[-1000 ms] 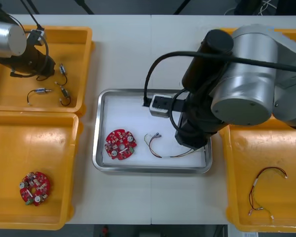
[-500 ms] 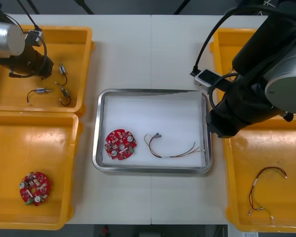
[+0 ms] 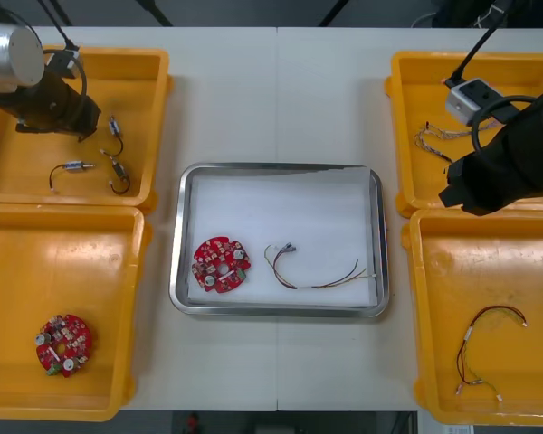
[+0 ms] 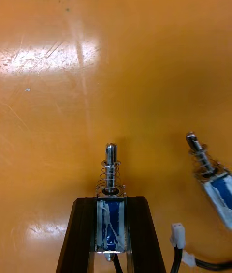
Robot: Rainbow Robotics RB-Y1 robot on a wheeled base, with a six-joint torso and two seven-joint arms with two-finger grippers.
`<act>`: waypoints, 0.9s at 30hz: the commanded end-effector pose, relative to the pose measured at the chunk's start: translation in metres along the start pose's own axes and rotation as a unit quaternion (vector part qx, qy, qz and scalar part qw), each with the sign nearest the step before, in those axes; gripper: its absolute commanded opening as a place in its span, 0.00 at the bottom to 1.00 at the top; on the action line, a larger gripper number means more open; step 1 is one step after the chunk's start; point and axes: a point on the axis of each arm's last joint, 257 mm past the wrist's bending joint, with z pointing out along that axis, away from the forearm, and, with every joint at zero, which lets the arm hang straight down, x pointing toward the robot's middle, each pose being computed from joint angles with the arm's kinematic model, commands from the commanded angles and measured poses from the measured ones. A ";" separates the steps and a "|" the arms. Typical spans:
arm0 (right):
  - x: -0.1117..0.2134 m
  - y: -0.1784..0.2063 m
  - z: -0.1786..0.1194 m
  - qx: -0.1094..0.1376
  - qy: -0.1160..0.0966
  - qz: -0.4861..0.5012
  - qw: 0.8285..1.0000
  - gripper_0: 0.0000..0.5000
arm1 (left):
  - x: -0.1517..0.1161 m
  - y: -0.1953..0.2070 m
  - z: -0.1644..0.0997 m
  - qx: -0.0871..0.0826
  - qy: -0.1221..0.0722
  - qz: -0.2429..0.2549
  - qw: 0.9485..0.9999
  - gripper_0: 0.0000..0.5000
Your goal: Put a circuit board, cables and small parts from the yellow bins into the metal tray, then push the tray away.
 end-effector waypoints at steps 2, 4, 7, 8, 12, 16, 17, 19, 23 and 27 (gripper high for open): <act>0.006 -0.057 -0.010 0.041 0.011 0.071 0.997 1.00 | -0.052 -0.001 -0.058 0.025 -0.028 -0.026 0.999 0.00; 0.010 -0.071 -0.009 0.051 0.019 0.083 0.995 1.00 | -0.054 0.000 -0.067 0.030 -0.027 -0.027 0.999 0.00; 0.018 -0.092 -0.005 0.062 0.036 0.104 0.992 1.00 | -0.055 0.001 -0.081 0.034 -0.022 -0.024 0.999 0.00; 0.018 -0.099 -0.003 0.063 0.036 0.109 0.991 1.00 | -0.056 0.001 -0.087 0.036 -0.020 -0.025 0.999 0.00; 0.018 -0.119 0.000 0.065 0.037 0.099 0.992 1.00 | -0.053 -0.005 -0.105 0.047 -0.005 -0.032 0.998 0.00; 0.019 -0.130 0.001 0.064 0.042 0.080 0.994 1.00 | -0.051 -0.013 -0.119 0.052 0.008 -0.050 0.997 0.00; 0.017 -0.133 0.000 0.063 0.042 0.074 0.994 1.00 | -0.051 -0.014 -0.124 0.050 0.012 -0.054 0.997 0.00; 0.013 -0.137 0.001 0.058 0.040 0.063 0.996 1.00 | -0.049 -0.017 -0.131 0.048 0.018 -0.059 0.997 0.00; -0.001 -0.145 0.005 0.050 0.031 0.032 0.998 1.00 | -0.043 -0.027 -0.148 0.046 0.033 -0.077 0.995 0.00; -0.019 -0.153 0.014 0.046 0.021 -0.003 0.999 1.00 | -0.034 -0.044 -0.164 0.050 0.049 -0.130 0.989 0.00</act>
